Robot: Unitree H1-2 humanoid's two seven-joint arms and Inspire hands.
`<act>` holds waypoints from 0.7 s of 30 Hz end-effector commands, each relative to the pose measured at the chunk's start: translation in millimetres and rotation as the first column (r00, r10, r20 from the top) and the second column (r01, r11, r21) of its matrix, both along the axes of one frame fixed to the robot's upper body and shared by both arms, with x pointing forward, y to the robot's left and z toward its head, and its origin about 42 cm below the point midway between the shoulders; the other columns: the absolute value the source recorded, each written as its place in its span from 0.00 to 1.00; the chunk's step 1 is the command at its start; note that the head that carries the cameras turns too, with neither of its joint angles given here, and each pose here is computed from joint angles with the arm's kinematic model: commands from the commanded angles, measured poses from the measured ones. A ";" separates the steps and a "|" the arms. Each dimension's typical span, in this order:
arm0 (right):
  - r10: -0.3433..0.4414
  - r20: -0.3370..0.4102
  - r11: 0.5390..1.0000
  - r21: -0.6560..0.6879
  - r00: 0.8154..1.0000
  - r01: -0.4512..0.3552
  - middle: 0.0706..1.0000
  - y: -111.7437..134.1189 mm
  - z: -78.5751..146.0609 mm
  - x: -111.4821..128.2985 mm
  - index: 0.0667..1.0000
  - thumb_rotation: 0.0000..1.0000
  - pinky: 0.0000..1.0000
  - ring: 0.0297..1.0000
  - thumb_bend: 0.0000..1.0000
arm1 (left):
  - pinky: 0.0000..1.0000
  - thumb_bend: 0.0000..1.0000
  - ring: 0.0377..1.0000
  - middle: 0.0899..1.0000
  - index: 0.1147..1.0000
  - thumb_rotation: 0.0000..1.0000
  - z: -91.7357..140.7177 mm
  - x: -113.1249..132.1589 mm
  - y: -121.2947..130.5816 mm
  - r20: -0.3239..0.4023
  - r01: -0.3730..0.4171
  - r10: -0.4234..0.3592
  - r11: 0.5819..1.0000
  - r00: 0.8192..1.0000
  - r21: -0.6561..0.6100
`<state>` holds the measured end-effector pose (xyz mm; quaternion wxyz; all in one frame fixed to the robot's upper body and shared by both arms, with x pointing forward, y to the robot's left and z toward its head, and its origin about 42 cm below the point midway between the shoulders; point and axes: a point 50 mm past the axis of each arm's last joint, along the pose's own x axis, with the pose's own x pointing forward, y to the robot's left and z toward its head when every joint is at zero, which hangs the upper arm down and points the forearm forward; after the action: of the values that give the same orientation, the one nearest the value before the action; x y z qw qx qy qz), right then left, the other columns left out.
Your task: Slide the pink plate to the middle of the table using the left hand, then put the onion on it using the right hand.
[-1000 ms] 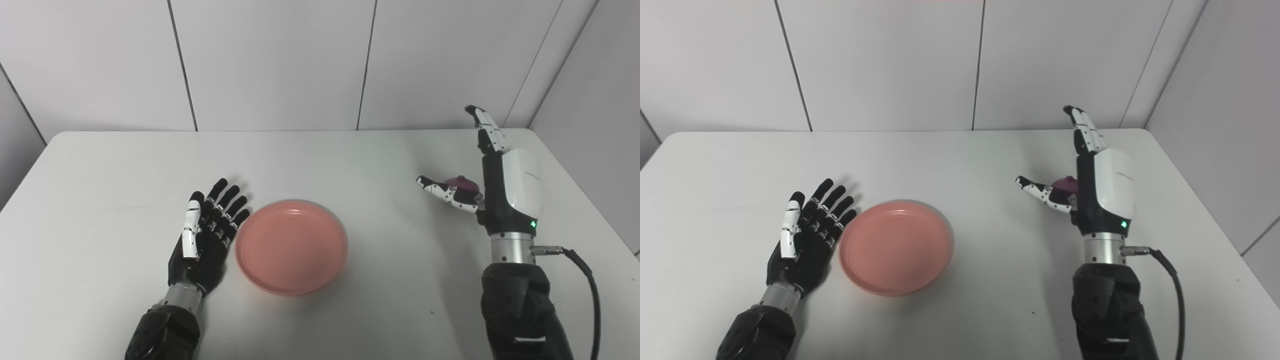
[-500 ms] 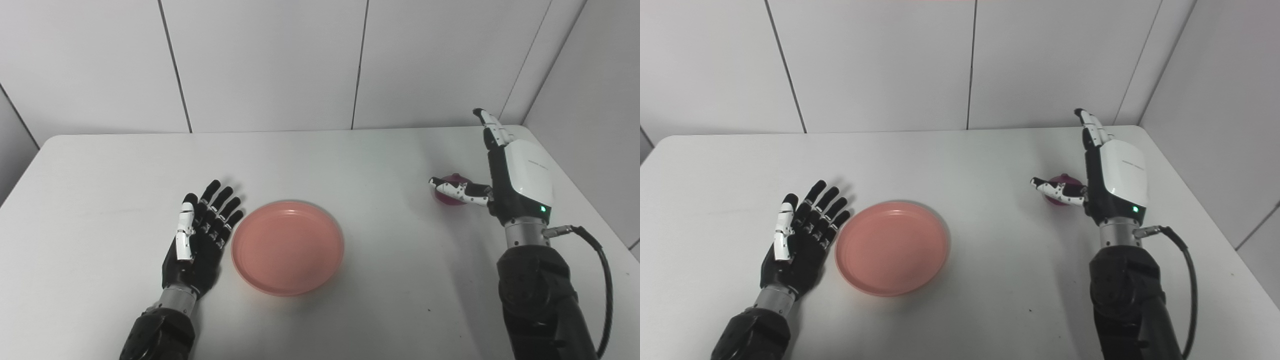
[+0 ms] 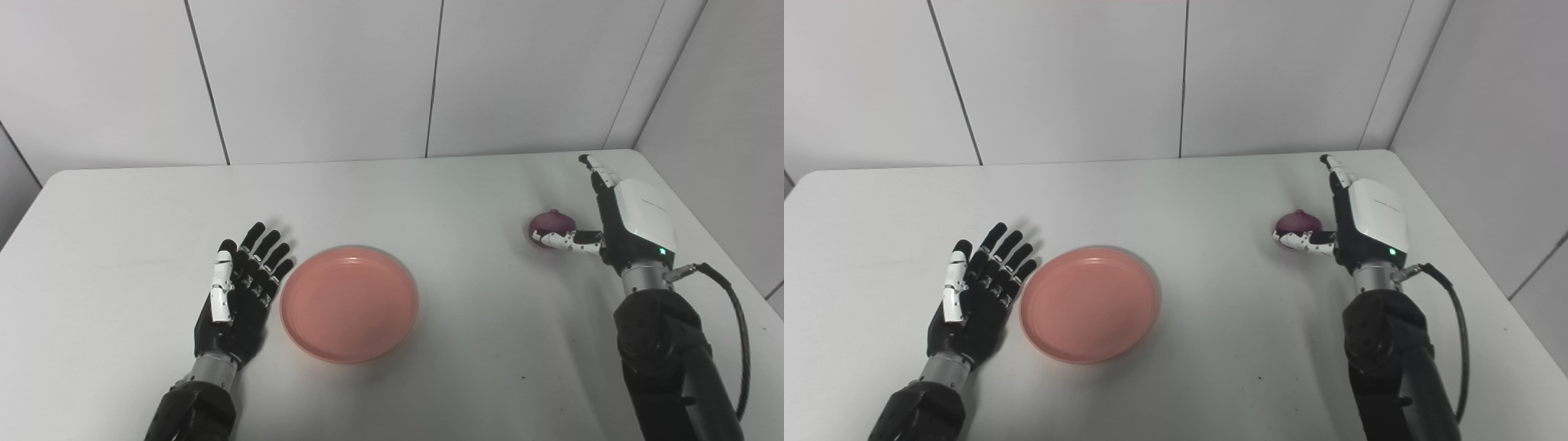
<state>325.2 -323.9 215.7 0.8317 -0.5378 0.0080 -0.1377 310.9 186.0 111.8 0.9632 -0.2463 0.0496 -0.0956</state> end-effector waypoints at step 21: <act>-0.040 -0.069 0.999 -0.005 0.997 0.040 0.89 -13.9 -3.7 33.6 0.90 0.39 0.69 0.82 0.98 | 0.91 0.41 0.90 0.91 0.89 1.00 -8.3 -6.5 7.1 -0.039 -0.010 0.010 1.000 0.999 0.000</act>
<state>346.3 -333.4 187.3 0.8326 -0.5366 0.0788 -0.1125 309.1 188.1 111.2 0.9635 -0.2459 0.0489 -0.0935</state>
